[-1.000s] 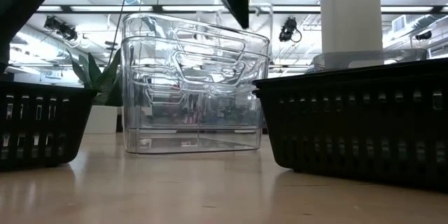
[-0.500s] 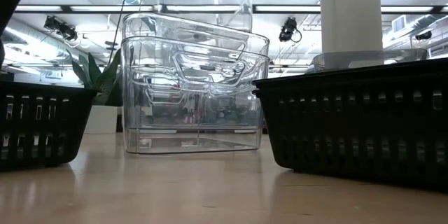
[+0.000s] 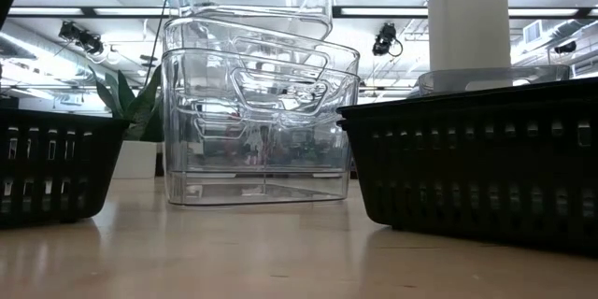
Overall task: Stack baskets by color
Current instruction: Stack the top transparent bin on top of the bottom transparent bin
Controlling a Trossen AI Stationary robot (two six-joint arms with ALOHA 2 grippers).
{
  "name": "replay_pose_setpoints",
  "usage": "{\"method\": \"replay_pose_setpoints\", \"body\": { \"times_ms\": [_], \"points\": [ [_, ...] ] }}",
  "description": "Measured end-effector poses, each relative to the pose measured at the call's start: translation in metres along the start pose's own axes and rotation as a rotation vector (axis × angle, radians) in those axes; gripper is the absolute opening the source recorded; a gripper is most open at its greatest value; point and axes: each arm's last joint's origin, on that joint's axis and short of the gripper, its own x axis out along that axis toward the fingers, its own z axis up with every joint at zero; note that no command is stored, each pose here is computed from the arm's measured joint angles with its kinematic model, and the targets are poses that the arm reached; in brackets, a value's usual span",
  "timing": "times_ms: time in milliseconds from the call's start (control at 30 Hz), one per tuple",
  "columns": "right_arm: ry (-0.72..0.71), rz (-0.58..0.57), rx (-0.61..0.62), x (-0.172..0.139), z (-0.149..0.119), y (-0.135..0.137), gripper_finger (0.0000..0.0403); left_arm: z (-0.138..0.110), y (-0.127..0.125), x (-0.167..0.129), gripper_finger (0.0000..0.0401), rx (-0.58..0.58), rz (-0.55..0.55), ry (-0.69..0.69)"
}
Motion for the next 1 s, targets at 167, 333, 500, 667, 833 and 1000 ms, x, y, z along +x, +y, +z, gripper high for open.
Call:
{"method": "replay_pose_setpoints", "body": {
  "times_ms": [167,333,500,667,833,1000],
  "points": [
    [-0.001,0.000,0.000,0.000,0.000,0.000,0.0071,-0.003,-0.008,0.005,0.0008,-0.010,0.003,0.006],
    [-0.002,0.000,0.001,0.000,0.000,0.000,0.0071,-0.007,-0.017,0.020,0.0008,0.007,0.021,0.028],
    [-0.001,-0.001,0.000,0.000,0.000,0.000,0.0071,-0.011,-0.027,0.026,0.0008,0.012,-0.006,0.011],
    [-0.001,0.000,0.000,0.000,0.000,0.000,0.0071,-0.018,-0.035,0.022,0.0009,0.036,-0.011,-0.008],
    [-0.001,0.000,0.000,0.000,0.000,0.000,0.0071,-0.027,-0.044,0.017,0.0007,0.065,0.004,-0.033],
    [-0.006,-0.001,0.002,0.000,0.001,0.000,0.0071,-0.031,-0.048,0.015,0.0007,0.078,-0.003,-0.034]
  ]
}}
